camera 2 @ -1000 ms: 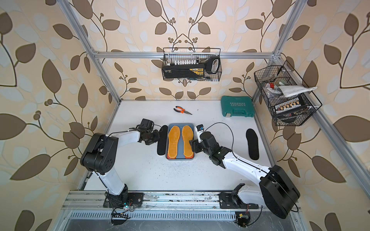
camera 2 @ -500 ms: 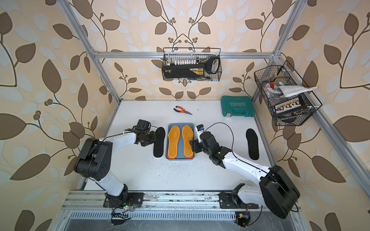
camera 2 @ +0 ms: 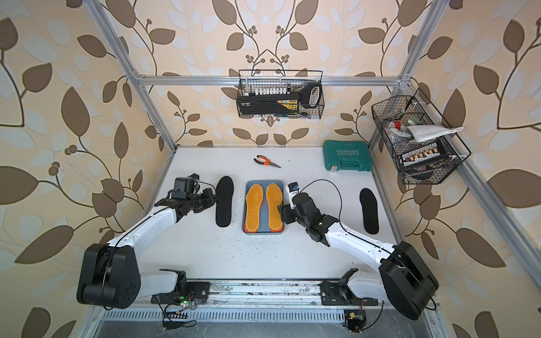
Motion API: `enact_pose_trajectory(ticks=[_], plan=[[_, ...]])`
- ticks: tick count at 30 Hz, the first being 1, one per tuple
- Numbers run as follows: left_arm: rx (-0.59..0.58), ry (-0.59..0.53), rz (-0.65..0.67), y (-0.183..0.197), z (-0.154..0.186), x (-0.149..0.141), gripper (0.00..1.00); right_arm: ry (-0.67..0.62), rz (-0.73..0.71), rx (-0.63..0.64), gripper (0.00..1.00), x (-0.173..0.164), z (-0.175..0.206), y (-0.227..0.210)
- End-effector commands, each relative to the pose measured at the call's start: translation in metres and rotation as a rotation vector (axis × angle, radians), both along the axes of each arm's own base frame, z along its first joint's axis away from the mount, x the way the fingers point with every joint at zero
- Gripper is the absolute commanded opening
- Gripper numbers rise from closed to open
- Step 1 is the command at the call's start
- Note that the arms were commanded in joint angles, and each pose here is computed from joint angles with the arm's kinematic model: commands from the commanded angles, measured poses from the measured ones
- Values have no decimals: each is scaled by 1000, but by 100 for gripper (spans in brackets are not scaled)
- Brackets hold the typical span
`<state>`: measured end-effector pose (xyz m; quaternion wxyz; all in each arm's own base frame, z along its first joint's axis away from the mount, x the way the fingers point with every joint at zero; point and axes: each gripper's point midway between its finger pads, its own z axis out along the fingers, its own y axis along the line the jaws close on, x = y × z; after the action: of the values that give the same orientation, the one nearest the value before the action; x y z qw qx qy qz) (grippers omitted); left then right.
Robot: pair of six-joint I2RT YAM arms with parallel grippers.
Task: Put the insoles into the storage box
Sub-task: Pick up the insole from the center of the board.
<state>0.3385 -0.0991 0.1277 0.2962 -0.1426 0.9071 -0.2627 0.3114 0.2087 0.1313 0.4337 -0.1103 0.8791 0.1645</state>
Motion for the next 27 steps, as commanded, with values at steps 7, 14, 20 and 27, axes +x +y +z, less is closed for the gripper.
enact_pose_trajectory(ticks=[7, 14, 20, 27], plan=[[-199, -85, -149, -34, 48, -9, 0, -85, -66, 31, 74, -2, 18, -16], [-261, -68, -160, -59, 44, -7, 0, -113, -105, 28, 82, -2, 21, -25], [-258, -71, -145, -83, 38, 0, 0, -111, -120, 18, 84, -1, 19, -27], [-261, -13, -150, -108, 15, 8, 0, -103, -130, 8, 84, 0, 18, -28]])
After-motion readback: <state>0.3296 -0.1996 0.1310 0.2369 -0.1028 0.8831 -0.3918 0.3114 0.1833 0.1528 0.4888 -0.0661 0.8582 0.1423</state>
